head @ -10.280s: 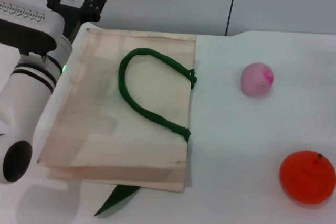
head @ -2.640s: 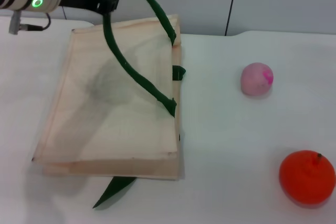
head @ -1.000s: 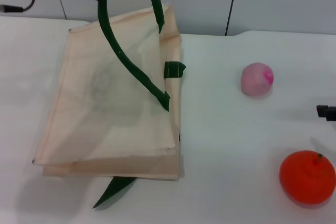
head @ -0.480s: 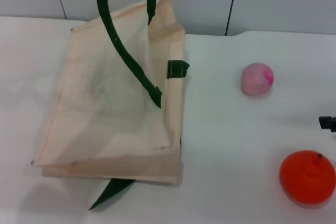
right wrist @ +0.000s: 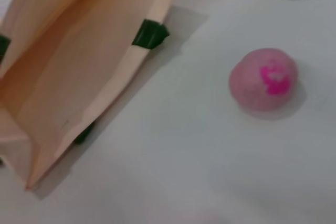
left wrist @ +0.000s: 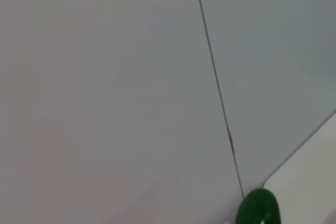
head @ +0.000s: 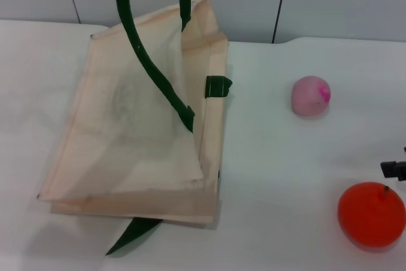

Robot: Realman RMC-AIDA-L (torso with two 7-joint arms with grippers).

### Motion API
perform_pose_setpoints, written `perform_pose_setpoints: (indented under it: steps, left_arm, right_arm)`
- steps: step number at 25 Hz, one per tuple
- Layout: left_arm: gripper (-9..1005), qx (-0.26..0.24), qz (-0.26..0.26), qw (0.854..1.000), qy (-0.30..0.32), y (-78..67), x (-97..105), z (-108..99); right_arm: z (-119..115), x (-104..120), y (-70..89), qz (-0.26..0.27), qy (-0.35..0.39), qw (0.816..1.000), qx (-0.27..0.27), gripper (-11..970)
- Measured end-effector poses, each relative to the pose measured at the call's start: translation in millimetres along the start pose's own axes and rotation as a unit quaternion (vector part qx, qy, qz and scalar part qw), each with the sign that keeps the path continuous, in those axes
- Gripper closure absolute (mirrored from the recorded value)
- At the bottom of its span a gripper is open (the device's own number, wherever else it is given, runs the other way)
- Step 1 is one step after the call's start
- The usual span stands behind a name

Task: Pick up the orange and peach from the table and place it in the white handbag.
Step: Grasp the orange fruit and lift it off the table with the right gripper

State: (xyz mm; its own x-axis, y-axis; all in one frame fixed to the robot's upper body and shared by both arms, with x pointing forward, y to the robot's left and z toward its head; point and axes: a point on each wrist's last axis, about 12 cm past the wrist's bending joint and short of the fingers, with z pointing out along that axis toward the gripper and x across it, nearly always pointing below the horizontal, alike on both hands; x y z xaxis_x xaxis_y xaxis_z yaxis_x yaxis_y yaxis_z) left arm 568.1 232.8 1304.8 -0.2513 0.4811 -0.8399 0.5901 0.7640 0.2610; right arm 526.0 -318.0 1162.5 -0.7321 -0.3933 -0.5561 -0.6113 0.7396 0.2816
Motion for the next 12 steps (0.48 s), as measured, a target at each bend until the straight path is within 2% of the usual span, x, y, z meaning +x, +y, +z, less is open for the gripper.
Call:
perform_pose_setpoints:
  steps: [12]
  left_arm:
    - [874, -0.010, 0.000, 1.000, 0.004, 2.5, 1.1, -2.1]
  right_arm:
    - [-2.2, 5.7, 4.6, 0.006, 0.019, 0.999, -0.035, 202]
